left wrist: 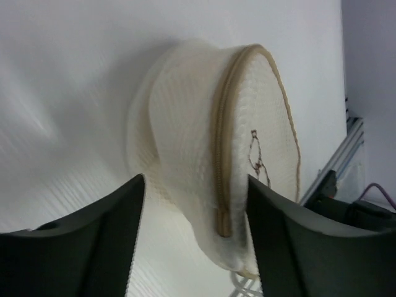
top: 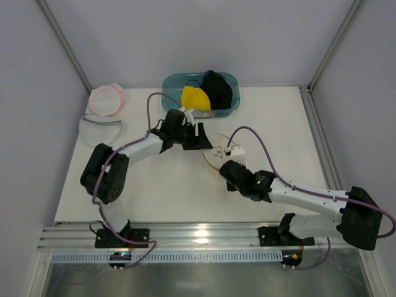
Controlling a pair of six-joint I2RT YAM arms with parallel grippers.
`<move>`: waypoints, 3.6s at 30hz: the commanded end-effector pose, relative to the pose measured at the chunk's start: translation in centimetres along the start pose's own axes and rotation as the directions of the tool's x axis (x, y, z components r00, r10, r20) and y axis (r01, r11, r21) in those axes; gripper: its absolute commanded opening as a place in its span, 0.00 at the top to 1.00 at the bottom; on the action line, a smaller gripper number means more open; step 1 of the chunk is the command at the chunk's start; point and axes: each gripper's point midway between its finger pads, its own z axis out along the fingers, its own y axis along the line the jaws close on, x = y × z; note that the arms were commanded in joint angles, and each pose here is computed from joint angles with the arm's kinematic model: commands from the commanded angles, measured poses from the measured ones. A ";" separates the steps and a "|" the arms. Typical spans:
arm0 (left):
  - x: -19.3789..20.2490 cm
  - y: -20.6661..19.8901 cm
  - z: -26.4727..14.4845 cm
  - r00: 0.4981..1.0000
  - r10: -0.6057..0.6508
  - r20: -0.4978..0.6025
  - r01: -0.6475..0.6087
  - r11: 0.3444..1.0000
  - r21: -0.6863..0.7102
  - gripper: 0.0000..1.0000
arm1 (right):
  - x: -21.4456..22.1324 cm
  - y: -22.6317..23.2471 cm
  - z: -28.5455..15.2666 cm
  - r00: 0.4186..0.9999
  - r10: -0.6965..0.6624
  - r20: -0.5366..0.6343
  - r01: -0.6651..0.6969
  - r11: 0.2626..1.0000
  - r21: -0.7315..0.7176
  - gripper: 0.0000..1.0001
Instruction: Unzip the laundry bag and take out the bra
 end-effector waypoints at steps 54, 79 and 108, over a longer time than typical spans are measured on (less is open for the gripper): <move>5.1 -1.8 -0.6 0.978 -0.189 0.087 0.193 0.980 -0.038 1.00 | 0.5 -1.0 -0.8 0.995 -0.046 -0.085 0.045 0.999 -0.003 0.96; -3.0 -1.1 -4.0 0.950 -0.235 0.207 0.243 0.970 -0.015 0.02 | -3.1 -3.3 2.2 0.998 0.056 -0.027 -0.057 0.996 -0.068 0.96; 4.1 -4.8 -0.9 0.909 -0.392 0.142 0.388 0.920 0.055 1.00 | -1.4 6.5 -3.3 0.993 -0.117 -0.015 0.082 0.776 -0.625 0.96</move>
